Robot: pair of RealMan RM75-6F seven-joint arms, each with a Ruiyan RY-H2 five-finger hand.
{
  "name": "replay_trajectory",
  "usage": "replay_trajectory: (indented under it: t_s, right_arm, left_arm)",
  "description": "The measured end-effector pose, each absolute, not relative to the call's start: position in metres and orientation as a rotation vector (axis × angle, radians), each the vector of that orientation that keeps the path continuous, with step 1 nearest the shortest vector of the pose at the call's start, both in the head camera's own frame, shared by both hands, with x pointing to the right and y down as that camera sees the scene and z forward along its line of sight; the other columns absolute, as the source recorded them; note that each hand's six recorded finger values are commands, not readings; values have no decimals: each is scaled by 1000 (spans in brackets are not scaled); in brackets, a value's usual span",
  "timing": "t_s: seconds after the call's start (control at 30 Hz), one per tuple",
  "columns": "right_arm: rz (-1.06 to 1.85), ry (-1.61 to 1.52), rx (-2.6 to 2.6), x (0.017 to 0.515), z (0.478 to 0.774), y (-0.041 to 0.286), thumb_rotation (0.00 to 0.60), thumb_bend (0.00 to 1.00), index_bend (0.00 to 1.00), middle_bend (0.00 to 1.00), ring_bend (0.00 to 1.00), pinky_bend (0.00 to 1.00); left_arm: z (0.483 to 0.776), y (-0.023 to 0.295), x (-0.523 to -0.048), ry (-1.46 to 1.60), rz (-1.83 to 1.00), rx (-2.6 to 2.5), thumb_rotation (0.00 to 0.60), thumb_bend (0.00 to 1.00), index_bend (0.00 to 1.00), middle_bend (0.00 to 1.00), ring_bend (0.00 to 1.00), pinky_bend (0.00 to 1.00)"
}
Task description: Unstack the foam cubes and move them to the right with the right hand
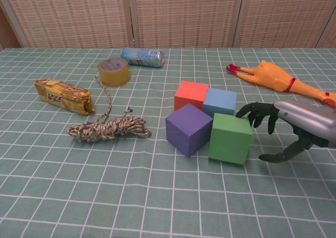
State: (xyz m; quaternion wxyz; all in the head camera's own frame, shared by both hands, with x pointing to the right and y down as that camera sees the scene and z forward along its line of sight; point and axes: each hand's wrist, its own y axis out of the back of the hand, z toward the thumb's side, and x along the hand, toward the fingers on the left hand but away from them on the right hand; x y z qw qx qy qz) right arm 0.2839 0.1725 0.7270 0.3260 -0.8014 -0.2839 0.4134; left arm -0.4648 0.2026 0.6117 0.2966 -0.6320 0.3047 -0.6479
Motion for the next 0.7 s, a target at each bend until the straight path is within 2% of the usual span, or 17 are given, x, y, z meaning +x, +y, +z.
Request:
replay_trajectory:
  t_s: [0.13, 0.3, 0.43, 0.57, 0.63, 0.7]
  right_arm:
    - [1015, -799, -2031, 285, 724, 167, 600, 85, 614, 608, 608, 748]
    - [972, -847, -1998, 288, 724, 166, 600, 85, 639, 640, 642, 782]
    - [960, -847, -1984, 289, 722, 167, 600, 85, 618, 642, 639, 783]
    - [915, -849, -1968, 287, 715, 169, 600, 85, 527, 610, 533, 776]
    - [892, -835, -1988, 284, 713, 173, 600, 85, 442, 516, 439, 736]
    - [877, -821, -2012, 282, 712, 176, 600, 84, 395, 459, 389, 712]
  left_arm:
    - [611, 203, -465, 813, -1721, -1680, 600, 462, 213, 170, 190, 370]
    - [612, 203, -465, 812, -1722, -1680, 600, 463, 213, 170, 191, 370]
    - [612, 203, -464, 804, -1724, -1681, 600, 463, 213, 170, 190, 370]
    - [613, 203, -464, 801, -1725, -1682, 600, 461, 213, 169, 191, 369]
    - [613, 203, -464, 801, -1726, -1681, 600, 462, 214, 169, 191, 370]
    - [613, 203, -464, 802, -1726, -1681, 600, 462, 213, 169, 190, 370]
